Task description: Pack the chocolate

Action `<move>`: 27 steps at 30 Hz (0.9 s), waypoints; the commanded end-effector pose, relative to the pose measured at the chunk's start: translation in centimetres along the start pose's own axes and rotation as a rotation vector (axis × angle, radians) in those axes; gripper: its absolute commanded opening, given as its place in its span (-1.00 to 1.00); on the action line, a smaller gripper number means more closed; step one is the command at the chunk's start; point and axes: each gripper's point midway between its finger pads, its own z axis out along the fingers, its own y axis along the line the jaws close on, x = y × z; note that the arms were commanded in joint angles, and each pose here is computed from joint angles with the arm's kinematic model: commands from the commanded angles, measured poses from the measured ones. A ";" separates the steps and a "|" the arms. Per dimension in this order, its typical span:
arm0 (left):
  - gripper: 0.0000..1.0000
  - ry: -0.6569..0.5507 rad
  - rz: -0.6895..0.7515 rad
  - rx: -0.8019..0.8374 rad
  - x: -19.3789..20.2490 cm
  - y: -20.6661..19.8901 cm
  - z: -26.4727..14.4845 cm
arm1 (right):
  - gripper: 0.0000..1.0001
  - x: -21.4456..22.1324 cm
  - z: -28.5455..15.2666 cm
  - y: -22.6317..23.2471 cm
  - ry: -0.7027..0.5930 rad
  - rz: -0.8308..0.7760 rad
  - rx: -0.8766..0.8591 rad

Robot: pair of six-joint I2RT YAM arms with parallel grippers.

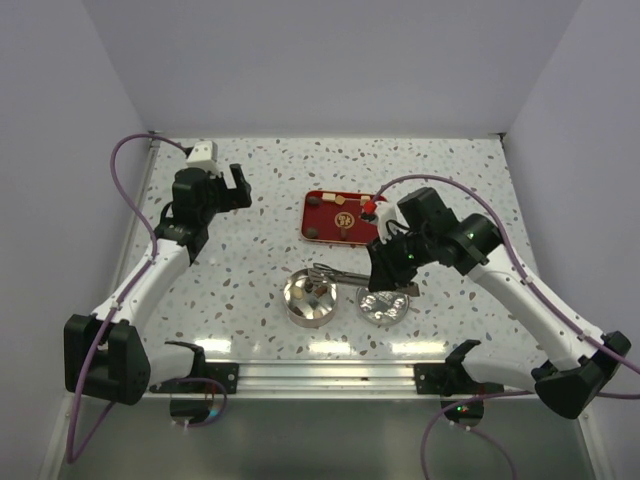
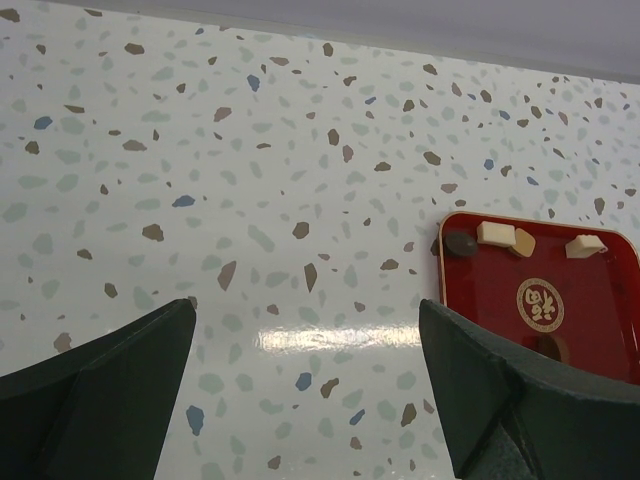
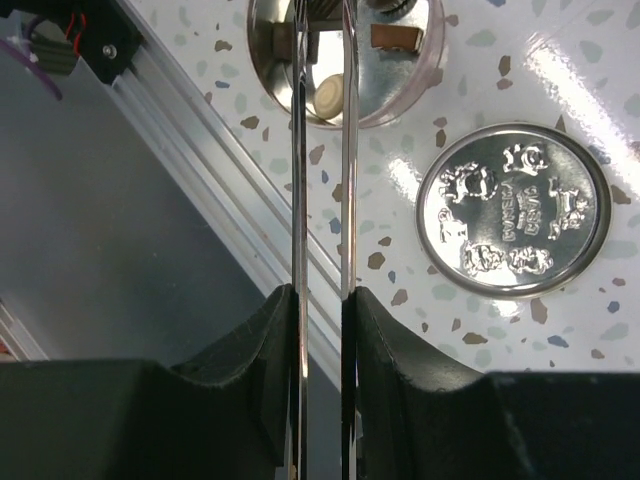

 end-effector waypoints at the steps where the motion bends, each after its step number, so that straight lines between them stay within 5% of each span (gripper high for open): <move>1: 1.00 -0.041 -0.024 -0.001 -1.8 -0.3 0.1 | -0.51 1.3 -1.0 1.3 0.040 -0.001 -0.047; 10: 1.00 -0.011 -0.021 -0.009 -1.1 0.0 0.0 | -0.26 0.3 -0.6 1.4 0.009 -0.010 -0.055; 27: 1.00 -0.012 -0.019 -0.007 -1.1 -0.1 0.0 | -0.26 -3.0 0.3 -0.9 -0.077 0.024 0.077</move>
